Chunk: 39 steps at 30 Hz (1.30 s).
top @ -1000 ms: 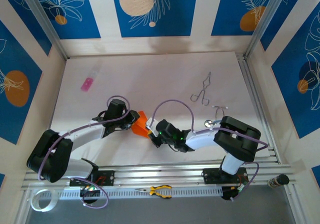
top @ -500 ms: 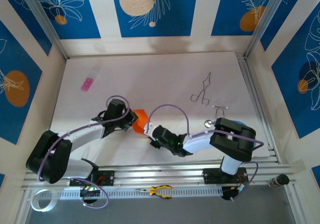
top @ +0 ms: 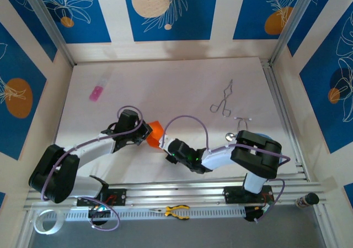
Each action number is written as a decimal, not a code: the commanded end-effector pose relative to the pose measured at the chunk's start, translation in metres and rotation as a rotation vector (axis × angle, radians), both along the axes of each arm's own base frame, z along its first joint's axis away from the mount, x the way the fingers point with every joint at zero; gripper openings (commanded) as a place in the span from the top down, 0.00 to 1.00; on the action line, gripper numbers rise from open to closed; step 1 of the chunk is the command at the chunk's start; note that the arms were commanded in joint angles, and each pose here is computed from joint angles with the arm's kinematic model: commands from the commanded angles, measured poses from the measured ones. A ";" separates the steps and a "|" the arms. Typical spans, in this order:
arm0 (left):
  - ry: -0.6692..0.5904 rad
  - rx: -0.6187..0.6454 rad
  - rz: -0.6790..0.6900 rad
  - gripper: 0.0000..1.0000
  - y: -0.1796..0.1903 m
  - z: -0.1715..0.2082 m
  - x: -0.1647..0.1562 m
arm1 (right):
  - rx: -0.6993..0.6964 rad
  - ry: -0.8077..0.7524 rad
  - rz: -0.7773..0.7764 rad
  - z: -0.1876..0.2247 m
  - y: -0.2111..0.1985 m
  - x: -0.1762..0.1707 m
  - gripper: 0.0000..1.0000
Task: Fold a paper plane with a square sheet of paper (pick it up from the middle)
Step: Fourth fold the wing at the center of the table.
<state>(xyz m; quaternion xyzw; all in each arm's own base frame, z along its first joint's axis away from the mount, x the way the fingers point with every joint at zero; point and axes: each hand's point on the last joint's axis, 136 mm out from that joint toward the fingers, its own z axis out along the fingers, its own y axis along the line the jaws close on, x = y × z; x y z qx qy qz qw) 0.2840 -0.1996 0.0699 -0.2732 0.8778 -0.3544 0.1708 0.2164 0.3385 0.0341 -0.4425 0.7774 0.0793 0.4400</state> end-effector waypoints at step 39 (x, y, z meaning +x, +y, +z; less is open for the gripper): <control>-0.114 0.083 0.014 0.59 0.020 0.031 0.002 | 0.446 0.673 -0.033 0.004 0.016 -0.001 0.99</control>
